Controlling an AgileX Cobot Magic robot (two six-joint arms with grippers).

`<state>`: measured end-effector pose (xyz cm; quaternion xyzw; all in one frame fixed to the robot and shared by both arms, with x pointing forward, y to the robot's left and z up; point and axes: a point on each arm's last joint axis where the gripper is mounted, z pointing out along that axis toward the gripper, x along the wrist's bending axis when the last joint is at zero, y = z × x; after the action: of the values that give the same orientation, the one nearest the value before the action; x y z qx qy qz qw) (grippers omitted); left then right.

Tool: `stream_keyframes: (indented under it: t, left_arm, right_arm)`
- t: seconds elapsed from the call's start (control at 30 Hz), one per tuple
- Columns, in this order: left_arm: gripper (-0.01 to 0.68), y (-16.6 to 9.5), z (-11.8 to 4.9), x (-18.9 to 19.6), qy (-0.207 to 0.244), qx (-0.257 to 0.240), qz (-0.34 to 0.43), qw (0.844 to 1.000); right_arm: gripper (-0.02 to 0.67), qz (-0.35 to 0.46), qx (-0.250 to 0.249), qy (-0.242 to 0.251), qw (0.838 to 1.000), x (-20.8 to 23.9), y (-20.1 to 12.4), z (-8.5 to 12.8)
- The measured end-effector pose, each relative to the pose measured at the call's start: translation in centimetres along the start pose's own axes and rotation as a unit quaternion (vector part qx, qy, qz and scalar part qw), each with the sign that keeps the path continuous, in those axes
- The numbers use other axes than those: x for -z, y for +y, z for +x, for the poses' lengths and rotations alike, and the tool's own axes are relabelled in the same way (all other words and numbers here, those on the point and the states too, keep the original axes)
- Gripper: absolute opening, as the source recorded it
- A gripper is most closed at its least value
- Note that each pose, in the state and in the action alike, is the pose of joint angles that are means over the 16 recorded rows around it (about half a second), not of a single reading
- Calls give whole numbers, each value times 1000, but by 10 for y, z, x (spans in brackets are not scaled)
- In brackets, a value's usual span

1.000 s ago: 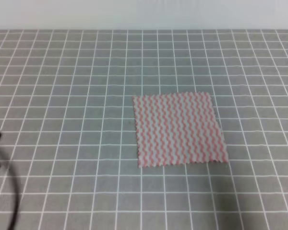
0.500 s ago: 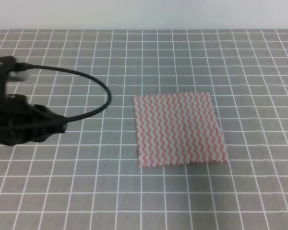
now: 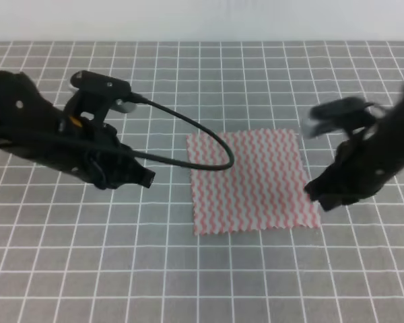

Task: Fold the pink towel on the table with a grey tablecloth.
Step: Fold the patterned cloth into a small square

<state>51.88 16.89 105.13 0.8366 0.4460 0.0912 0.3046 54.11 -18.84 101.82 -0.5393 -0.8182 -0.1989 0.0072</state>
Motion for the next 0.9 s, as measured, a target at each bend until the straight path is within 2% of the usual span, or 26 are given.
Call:
stream_keyframes:
  t: [0.23,0.43,0.9]
  left_arm:
    - [-1,9,-2,-5,6,-9,5,1000]
    - [-2,11,-2,-6,6,-8,2,1000]
    - [-2,12,-2,-7,6,-1,-8,1000]
  right_arm:
    - [-16,74,18,-68,995,-43,20,4]
    - [-1,71,6,-73,995,-56,25,2]
    - [238,36,-73,-68,994,-53,29,-11]
